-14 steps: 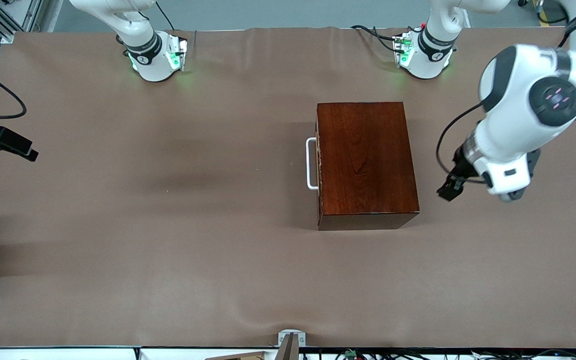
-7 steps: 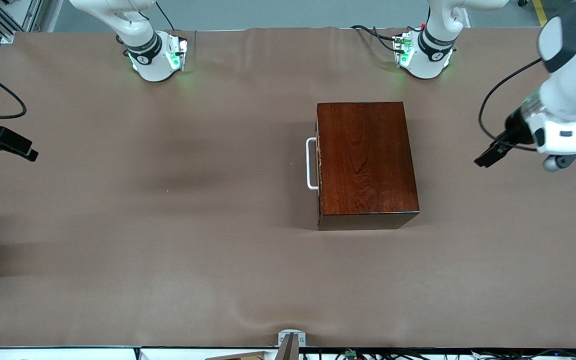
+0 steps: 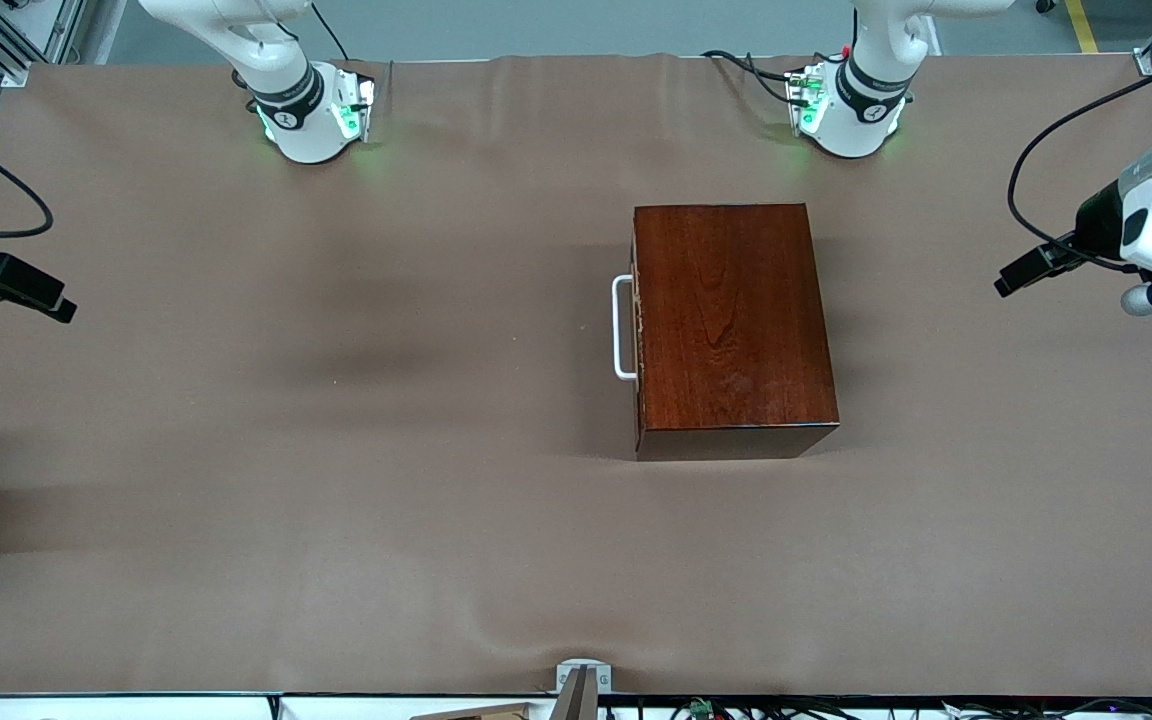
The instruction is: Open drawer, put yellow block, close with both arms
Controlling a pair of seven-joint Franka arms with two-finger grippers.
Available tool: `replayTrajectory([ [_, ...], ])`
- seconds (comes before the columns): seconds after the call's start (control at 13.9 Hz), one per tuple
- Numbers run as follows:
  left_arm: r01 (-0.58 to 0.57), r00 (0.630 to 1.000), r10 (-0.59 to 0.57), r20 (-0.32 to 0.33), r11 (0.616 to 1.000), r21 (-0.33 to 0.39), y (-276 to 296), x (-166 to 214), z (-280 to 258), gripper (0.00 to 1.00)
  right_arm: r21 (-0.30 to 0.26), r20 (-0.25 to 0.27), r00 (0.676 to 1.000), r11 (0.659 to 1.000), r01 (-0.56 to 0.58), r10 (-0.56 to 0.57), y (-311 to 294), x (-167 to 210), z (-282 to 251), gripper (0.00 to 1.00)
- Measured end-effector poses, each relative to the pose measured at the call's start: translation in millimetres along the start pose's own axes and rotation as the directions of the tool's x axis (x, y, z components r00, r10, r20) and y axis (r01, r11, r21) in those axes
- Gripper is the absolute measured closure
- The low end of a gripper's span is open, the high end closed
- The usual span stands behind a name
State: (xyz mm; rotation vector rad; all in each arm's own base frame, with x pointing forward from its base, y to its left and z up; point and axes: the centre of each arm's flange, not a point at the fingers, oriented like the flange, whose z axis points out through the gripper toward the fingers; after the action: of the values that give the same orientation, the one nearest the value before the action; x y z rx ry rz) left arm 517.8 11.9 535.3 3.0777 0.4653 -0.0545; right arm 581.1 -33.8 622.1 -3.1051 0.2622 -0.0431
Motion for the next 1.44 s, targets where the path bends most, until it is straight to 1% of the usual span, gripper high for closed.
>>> replayTrajectory([
  [0.29,-0.105,0.993,0.104,-0.052,0.994,-0.008,4,4,-34,0.0,0.001,-0.002,1.0,1.0,0.0,0.0,0,0,0,0.0],
  [0.43,-0.163,0.985,0.163,-0.06,0.987,0.006,16,2,-46,0.0,0.001,-0.002,1.0,1.0,0.0,0.0,0,0,0,0.0],
  [0.57,-0.218,0.975,0.219,-0.029,0.976,0.022,34,-2,-57,0.0,0.001,-0.002,1.0,1.0,0.0,0.0,0,0,0,0.0],
  [0.72,-0.286,0.958,0.286,-0.001,0.958,0.03,43,-3,-69,0.0,0.001,-0.002,1.0,1.0,0.001,-0.001,-1,0,0,0.0],
  [0.93,-0.365,0.931,0.365,0.011,0.931,0.03,43,-4,-79,0.0,0.001,-0.001,1.0,1.0,0.001,-0.001,-1,0,0,0.0],
  [1.15,-0.386,0.922,0.386,0.016,0.922,0.042,46,-5,-82,0.0,0.001,-0.001,1.0,1.0,0.001,-0.001,-1,0,0,0.0],
  [1.44,-0.39,0.921,0.389,0.027,0.92,0.048,47,-5,-82,0.0,0.001,-0.001,1.0,1.0,0.003,-0.003,-2,0,0,0.0],
])
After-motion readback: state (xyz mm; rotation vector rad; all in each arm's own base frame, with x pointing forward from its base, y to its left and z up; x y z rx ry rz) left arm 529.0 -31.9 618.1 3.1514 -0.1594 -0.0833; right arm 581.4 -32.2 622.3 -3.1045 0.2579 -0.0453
